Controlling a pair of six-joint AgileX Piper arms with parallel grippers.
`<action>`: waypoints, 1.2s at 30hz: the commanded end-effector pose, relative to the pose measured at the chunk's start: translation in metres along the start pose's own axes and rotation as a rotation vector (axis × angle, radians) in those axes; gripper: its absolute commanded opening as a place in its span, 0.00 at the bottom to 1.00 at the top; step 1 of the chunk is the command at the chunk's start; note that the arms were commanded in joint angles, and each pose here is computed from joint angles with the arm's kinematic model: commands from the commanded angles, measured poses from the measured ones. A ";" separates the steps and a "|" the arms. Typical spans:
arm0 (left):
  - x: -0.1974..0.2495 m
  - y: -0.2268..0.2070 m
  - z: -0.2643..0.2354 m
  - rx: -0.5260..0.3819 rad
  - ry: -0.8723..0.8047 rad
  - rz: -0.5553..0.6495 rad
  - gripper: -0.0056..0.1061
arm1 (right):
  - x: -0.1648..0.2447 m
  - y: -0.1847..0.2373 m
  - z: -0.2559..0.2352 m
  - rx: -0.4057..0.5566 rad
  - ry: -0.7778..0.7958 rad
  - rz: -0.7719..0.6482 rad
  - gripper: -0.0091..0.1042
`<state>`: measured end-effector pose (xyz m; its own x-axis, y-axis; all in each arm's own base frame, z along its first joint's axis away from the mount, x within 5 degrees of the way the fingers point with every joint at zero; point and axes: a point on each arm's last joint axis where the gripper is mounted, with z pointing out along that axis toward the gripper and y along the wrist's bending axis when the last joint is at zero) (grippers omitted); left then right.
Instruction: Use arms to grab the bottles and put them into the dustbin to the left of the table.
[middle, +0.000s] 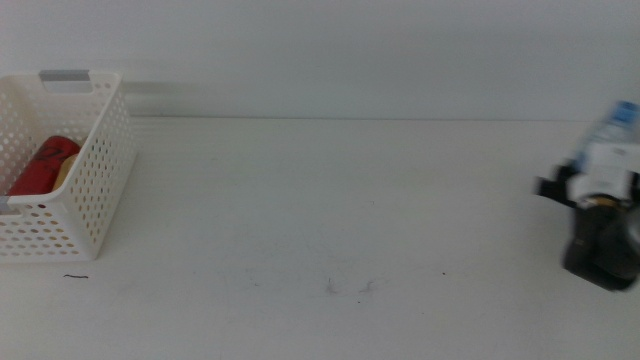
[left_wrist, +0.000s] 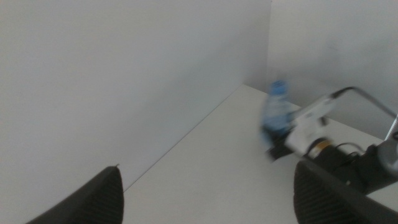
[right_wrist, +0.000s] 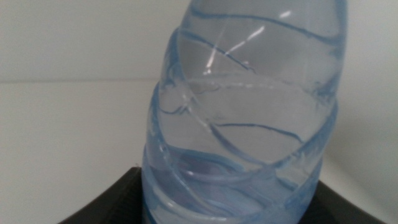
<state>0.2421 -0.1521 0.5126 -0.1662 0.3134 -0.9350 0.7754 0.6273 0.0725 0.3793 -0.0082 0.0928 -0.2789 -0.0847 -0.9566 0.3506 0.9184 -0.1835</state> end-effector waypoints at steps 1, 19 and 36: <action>-0.003 -0.001 -0.002 -0.005 -0.020 0.002 0.89 | -0.036 0.049 -0.013 -0.222 -0.127 -0.059 0.06; -0.003 -0.001 -0.002 -0.005 -0.020 0.002 0.89 | -0.072 0.309 -0.076 -1.058 -0.181 -0.174 0.08; -0.003 -0.001 -0.002 -0.005 -0.020 0.002 0.89 | -0.156 0.194 -0.155 -0.925 0.267 -0.099 0.88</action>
<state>0.2421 -0.1521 0.5126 -0.1662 0.3134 -0.9350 0.7754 0.6273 0.0725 0.3695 0.2563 0.2140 -0.4901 -0.2083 -0.8464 -0.5168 0.8514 0.0897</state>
